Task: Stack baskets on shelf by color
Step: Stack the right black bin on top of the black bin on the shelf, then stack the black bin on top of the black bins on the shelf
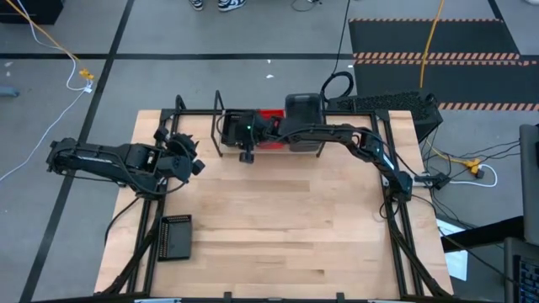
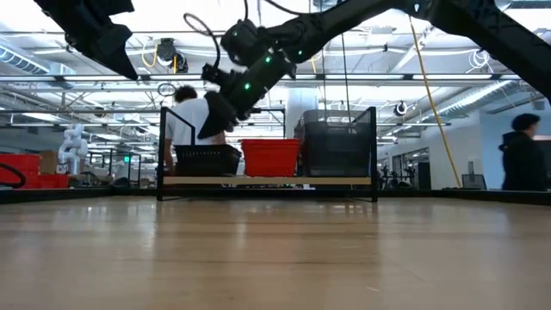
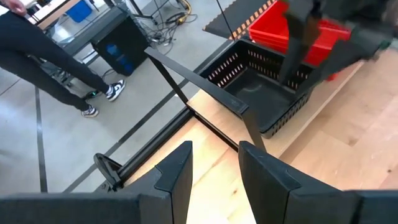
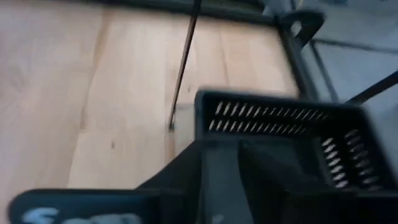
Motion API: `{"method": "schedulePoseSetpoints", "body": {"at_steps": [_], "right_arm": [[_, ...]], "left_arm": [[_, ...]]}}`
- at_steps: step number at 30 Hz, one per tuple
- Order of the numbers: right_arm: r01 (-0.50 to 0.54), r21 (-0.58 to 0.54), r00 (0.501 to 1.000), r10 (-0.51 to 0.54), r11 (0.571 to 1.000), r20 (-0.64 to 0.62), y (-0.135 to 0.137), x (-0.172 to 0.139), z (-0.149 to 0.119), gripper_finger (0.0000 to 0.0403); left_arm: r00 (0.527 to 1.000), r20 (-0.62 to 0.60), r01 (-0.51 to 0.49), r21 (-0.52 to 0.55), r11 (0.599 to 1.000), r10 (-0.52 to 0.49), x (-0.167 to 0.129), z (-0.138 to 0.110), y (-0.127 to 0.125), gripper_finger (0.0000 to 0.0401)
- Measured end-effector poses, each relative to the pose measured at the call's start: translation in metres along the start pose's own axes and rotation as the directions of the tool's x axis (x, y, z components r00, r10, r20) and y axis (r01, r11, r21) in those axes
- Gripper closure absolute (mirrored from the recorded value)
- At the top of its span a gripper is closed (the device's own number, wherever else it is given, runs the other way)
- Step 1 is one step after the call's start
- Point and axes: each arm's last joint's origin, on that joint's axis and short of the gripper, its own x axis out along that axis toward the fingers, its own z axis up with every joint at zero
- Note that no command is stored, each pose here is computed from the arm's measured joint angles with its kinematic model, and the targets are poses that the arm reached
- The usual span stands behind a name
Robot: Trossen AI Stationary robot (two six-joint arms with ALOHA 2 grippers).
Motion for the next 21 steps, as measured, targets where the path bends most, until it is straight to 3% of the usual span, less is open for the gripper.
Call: {"method": "schedulePoseSetpoints", "body": {"at_steps": [6,10,13,17,21], "right_arm": [[0.026,-0.001,0.998,-0.026,1.0,0.06,-0.005,-0.032,0.021,0.0253],[-0.111,0.04,0.987,0.106,0.993,0.123,0.011,-0.04,0.025,0.024],[-0.215,0.055,0.958,0.2,0.975,0.206,0.05,-0.029,0.02,0.0239],[-0.298,-0.005,0.891,0.28,0.955,0.357,0.12,-0.019,0.007,0.0239],[-0.275,-0.057,0.819,0.265,0.96,0.508,0.174,-0.037,0.021,0.0239]], "left_arm": [[1.0,-0.018,-0.006,0.01,1.0,0.006,0.0,-0.003,0.001,0.0268],[1.0,-0.024,-0.009,0.005,1.0,0.009,-0.001,-0.004,0.002,0.0268],[1.0,-0.023,-0.007,-0.001,1.0,0.007,-0.001,-0.004,0.003,0.0267],[1.0,-0.022,-0.008,-0.021,1.0,0.007,-0.002,-0.005,0.005,0.0268],[0.998,-0.053,0.043,-0.046,0.998,-0.046,-0.003,-0.006,0.003,0.0268]]}}
